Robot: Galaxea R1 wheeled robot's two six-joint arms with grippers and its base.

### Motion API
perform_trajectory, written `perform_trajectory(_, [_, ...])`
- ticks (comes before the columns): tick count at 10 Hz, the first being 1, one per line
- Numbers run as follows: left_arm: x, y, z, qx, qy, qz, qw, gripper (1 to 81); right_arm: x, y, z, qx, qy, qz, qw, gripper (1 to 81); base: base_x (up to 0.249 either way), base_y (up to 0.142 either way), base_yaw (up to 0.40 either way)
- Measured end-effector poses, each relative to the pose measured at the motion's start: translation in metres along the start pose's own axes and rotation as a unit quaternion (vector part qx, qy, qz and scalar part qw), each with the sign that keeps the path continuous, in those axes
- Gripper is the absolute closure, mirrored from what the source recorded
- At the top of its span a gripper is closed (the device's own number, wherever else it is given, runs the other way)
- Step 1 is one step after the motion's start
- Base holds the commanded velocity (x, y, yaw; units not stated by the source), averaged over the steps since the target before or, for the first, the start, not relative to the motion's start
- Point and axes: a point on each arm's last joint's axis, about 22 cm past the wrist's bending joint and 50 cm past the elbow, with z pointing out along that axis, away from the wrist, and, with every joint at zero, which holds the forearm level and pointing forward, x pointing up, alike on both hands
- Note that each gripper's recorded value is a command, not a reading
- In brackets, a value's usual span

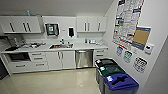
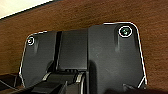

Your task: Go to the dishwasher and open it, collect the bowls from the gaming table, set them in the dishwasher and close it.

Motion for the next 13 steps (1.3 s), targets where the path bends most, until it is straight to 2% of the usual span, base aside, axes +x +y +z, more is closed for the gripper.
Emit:
perform_trajectory(10, [0.0005, -0.0014, -0.0002, 0.001, 0.001, 0.0, 1.0, 1.0, -0.0003, 0.0002, 0.0, 0.0, 0.0, 0.0, 1.0, 1.0, 0.135, 0.0, 0.0])
perform_trajectory(13, [0.0003, -0.0001, 0.0, 0.0, 0.001, 0.0, 1.0, 1.0, -0.0004, 0.0017, -0.0004, -0.001, 0.0, 0.0, 1.0, 1.0, 0.135, 0.065, 0.0])
